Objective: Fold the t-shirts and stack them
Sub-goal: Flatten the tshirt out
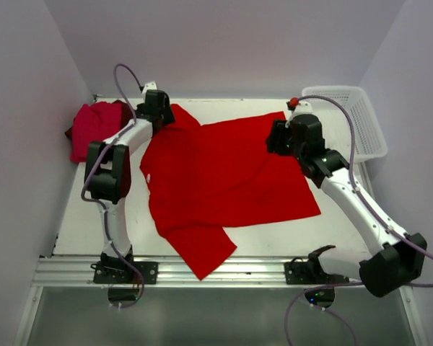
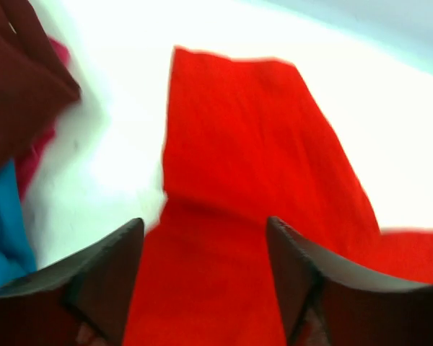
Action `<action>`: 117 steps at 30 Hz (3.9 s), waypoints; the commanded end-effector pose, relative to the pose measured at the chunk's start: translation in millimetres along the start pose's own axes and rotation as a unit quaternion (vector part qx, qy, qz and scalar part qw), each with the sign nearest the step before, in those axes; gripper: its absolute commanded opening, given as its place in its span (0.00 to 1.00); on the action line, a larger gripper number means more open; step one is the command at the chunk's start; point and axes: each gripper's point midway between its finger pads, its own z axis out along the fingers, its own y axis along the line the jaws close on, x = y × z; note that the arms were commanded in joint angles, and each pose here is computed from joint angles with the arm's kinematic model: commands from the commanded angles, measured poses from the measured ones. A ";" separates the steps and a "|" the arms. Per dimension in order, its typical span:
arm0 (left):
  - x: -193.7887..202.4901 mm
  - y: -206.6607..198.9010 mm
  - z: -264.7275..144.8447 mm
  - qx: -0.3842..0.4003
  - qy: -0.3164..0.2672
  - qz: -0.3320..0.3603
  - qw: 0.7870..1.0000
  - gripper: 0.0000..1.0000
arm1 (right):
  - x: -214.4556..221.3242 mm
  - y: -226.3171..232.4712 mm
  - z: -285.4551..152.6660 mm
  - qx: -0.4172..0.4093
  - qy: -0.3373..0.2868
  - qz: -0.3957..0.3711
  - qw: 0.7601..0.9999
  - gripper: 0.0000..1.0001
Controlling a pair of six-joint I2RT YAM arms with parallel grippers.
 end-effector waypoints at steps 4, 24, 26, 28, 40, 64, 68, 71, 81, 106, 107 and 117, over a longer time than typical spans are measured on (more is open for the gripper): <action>-32.3 25.9 50.7 -0.050 -0.002 -0.009 0.999 0.80 | 27.5 -5.2 -42.2 -0.008 0.020 -0.011 1.000 0.55; -27.3 1.3 134.3 0.134 0.021 -0.136 0.981 0.77 | 52.0 -15.6 -90.1 -0.005 0.038 -0.008 0.999 0.51; -22.5 -5.3 140.0 0.154 0.021 -0.146 0.977 0.70 | 52.2 -17.7 -92.9 -0.001 0.038 -0.009 0.999 0.51; -17.3 -16.7 140.2 0.185 0.033 -0.165 0.968 0.61 | 52.8 -19.1 -94.3 0.002 0.039 -0.009 0.999 0.50; -13.1 -31.3 135.6 0.233 0.034 -0.185 0.954 0.11 | 56.7 -20.3 -94.6 0.003 0.041 -0.003 0.999 0.48; -133.5 -43.5 11.5 0.265 -0.081 -0.078 0.958 0.00 | 53.2 -40.0 -9.2 0.115 0.039 0.005 0.993 0.63; -119.8 -36.9 -5.5 0.257 -0.077 -0.057 0.962 0.00 | 15.1 -32.3 39.6 0.143 0.037 0.001 0.989 0.70; -106.2 -31.4 -11.5 0.253 -0.067 -0.049 0.964 0.00 | -1.6 -33.1 83.6 0.158 0.062 0.005 0.985 0.75; -81.9 -32.2 -15.3 0.261 -0.038 -0.047 0.963 0.00 | -24.6 -66.0 192.9 0.207 0.117 0.016 0.971 0.86; -57.7 -32.9 -13.9 0.272 -0.009 -0.037 0.962 0.00 | -3.1 -172.4 321.4 0.169 0.111 0.017 0.979 0.85; -57.9 -32.7 -13.3 0.271 -0.010 -0.036 0.962 0.00 | 0.0 -175.3 324.2 0.164 0.113 0.022 0.980 0.86; -54.7 -31.7 -10.6 0.268 -0.003 -0.035 0.963 0.00 | 18.4 -184.3 346.6 0.117 0.113 0.071 0.984 0.67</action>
